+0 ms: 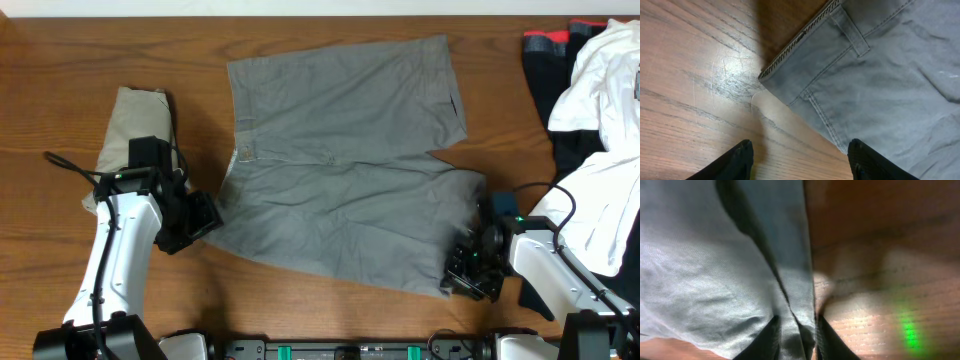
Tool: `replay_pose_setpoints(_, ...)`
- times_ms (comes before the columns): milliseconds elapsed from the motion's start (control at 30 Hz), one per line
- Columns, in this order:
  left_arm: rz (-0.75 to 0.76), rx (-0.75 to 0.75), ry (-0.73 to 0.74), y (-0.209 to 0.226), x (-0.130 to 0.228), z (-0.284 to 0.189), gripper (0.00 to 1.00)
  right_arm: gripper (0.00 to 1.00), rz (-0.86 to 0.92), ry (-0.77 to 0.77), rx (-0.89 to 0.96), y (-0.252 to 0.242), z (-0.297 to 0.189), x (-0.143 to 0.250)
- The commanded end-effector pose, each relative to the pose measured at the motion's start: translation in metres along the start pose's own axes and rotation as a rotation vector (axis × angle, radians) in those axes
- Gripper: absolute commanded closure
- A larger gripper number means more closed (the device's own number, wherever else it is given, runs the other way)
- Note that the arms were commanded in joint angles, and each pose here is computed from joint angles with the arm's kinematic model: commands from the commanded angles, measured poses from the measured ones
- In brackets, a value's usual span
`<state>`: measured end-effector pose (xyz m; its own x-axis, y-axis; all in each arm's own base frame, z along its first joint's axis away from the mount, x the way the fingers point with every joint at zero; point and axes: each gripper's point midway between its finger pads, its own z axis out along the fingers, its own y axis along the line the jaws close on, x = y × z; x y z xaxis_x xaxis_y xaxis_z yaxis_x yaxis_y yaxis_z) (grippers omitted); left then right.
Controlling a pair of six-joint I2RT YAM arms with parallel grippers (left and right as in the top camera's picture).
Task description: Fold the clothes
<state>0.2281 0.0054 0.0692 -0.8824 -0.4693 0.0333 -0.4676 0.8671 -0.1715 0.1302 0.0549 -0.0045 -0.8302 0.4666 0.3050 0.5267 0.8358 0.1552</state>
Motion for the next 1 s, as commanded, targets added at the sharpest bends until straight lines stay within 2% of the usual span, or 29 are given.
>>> replay_pose_setpoints(0, 0.005, -0.011, -0.01, 0.003, -0.001, -0.003, 0.37, 0.61, -0.003, 0.048, 0.024, -0.004, 0.002, 0.012)
replay_pose_setpoints(167, 0.005, -0.012, -0.008, 0.003, 0.0, -0.003, 0.37, 0.6, -0.016, 0.091, 0.001, -0.001, 0.001, 0.021)
replay_pose_setpoints(267, 0.005, -0.012, -0.008, 0.003, 0.0, -0.003, 0.37, 0.7, -0.014, 0.097, -0.004, 0.0, 0.001, 0.022)
replay_pose_setpoints(333, 0.005, -0.012, -0.007, 0.003, 0.0, -0.003, 0.37, 0.71, -0.013, 0.108, -0.021, 0.002, 0.001, 0.024)
replay_pose_setpoints(467, 0.005, -0.012, -0.008, 0.003, 0.0, -0.003, 0.37, 0.63, -0.009, 0.111, -0.027, 0.003, 0.001, 0.024)
replay_pose_setpoints(533, 0.005, -0.012, -0.008, 0.003, 0.0, -0.003, 0.37, 0.64, -0.008, 0.113, -0.025, 0.003, 0.001, 0.025)
replay_pose_setpoints(767, 0.005, -0.012, -0.008, 0.003, 0.0, -0.003, 0.37, 0.94, -0.007, 0.113, -0.025, 0.003, 0.001, 0.025)
replay_pose_setpoints(833, 0.005, -0.012, -0.008, 0.003, 0.0, -0.003, 0.37, 0.99, -0.004, 0.113, -0.025, 0.003, 0.001, 0.025)
replay_pose_setpoints(967, 0.005, -0.012, -0.008, 0.003, 0.0, -0.003, 0.37, 0.99, -0.006, 0.11, -0.026, 0.004, 0.001, 0.024)
